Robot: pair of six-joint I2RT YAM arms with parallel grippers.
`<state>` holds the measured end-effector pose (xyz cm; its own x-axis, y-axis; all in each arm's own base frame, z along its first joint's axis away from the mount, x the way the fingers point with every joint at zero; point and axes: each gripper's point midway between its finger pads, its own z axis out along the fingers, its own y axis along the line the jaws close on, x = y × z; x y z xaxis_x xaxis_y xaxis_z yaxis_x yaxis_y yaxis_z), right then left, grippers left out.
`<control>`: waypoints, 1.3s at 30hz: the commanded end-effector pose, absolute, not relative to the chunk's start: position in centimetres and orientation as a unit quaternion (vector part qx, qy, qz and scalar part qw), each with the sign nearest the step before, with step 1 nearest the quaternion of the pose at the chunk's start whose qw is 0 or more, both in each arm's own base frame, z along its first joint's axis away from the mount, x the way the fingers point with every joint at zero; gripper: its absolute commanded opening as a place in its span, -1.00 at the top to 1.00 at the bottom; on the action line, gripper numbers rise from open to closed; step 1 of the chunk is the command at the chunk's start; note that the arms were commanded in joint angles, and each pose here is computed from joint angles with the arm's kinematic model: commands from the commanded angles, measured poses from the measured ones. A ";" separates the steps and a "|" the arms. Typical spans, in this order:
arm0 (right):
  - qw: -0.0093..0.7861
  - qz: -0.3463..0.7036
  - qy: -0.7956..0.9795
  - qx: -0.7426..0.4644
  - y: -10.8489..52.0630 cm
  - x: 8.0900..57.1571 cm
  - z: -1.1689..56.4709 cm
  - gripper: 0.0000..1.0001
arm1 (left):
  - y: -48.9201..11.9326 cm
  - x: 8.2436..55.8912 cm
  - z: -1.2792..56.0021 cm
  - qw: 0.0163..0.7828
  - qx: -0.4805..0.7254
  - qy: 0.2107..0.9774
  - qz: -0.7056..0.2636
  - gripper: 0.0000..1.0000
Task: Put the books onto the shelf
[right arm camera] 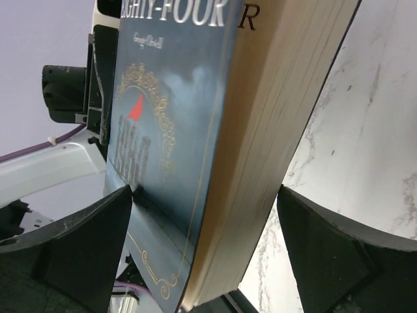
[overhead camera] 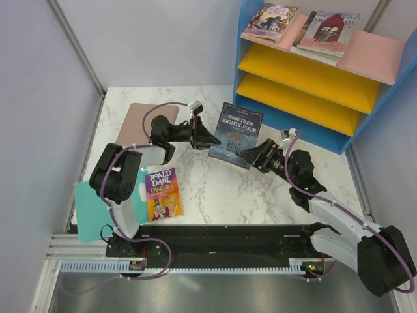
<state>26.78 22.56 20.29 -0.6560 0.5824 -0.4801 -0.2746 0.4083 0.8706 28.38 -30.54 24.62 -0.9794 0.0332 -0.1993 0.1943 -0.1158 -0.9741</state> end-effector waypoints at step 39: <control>0.437 0.578 0.679 0.116 22.3 24.4 24.2 -0.96 | -30.5 25.9 34.4 0.184 0.254 0.544 -0.778 0.96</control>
